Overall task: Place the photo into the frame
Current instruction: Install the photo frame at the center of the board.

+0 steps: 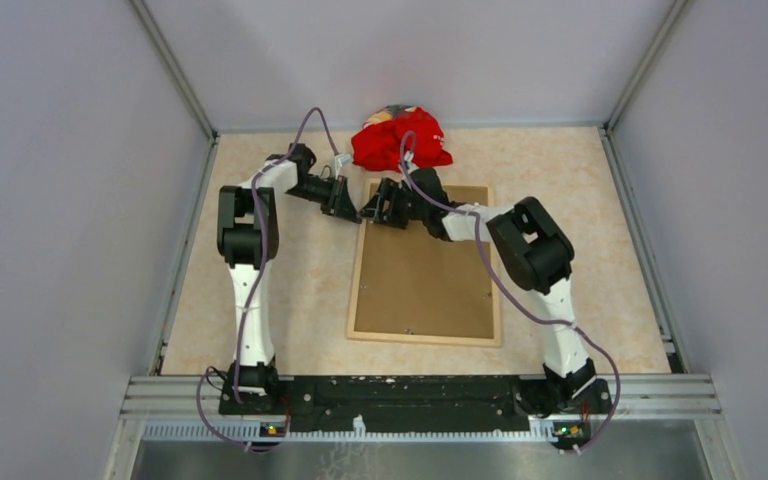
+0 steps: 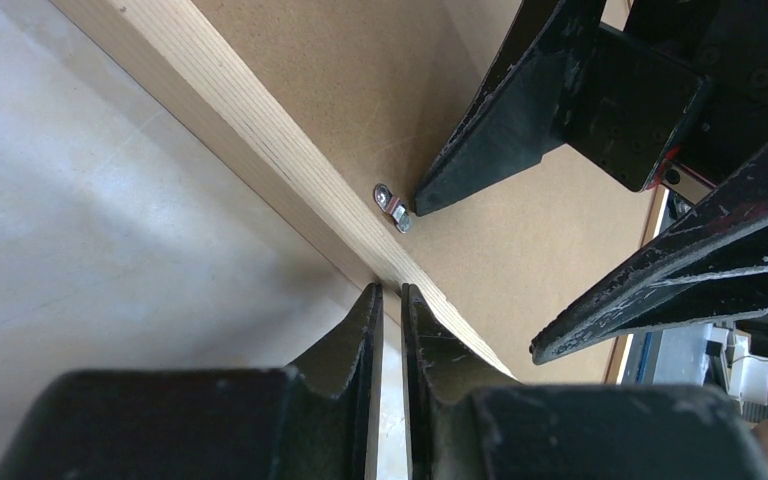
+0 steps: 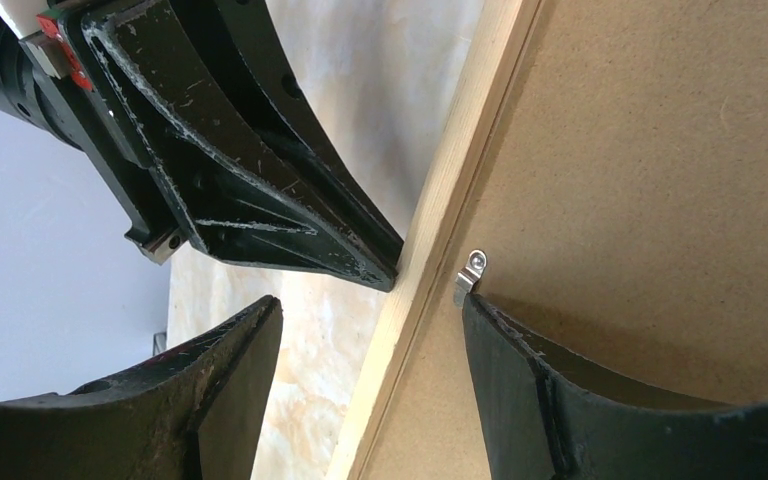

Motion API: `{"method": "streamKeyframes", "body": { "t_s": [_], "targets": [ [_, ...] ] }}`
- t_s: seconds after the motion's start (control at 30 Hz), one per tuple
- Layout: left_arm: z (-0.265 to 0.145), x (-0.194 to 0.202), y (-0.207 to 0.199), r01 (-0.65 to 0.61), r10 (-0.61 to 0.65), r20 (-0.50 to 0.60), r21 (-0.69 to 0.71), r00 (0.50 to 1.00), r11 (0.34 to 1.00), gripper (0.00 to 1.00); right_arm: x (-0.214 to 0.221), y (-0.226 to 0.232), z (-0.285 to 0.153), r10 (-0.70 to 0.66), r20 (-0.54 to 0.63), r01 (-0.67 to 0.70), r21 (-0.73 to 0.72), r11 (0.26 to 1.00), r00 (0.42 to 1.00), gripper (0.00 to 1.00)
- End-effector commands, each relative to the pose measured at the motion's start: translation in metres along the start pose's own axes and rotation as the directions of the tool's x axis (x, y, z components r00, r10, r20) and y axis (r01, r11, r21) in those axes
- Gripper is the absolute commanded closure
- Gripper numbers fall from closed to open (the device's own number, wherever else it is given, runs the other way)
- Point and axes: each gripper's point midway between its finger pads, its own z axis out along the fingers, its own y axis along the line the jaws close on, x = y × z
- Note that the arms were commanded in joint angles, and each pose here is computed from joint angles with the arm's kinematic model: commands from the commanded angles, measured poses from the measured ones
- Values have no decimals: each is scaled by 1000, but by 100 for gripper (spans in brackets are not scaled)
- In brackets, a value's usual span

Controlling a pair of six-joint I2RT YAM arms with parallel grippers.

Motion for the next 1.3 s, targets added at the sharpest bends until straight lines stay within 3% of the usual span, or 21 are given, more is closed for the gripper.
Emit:
{"method": "streamKeyframes", "body": {
  "t_s": [0.0,0.87,1.07,1.27],
  "targets": [
    [14,28,14,-14,8,-89,-59,996,998,84,25,-15,10,34,-62,-31,43,999,998,33],
    [13,33,12,-18,12,-101,-60,995,998,84,25,-26,23,56,-54,-53,61,997,997,33],
    [11,36,11,-25,18,-110,-62,994,998,84,7,-9,-10,13,-11,-12,43,999,1000,33],
    [11,38,11,-25,18,-113,-64,993,998,84,12,-21,-21,8,-16,-6,72,997,1000,33]
  ]
}}
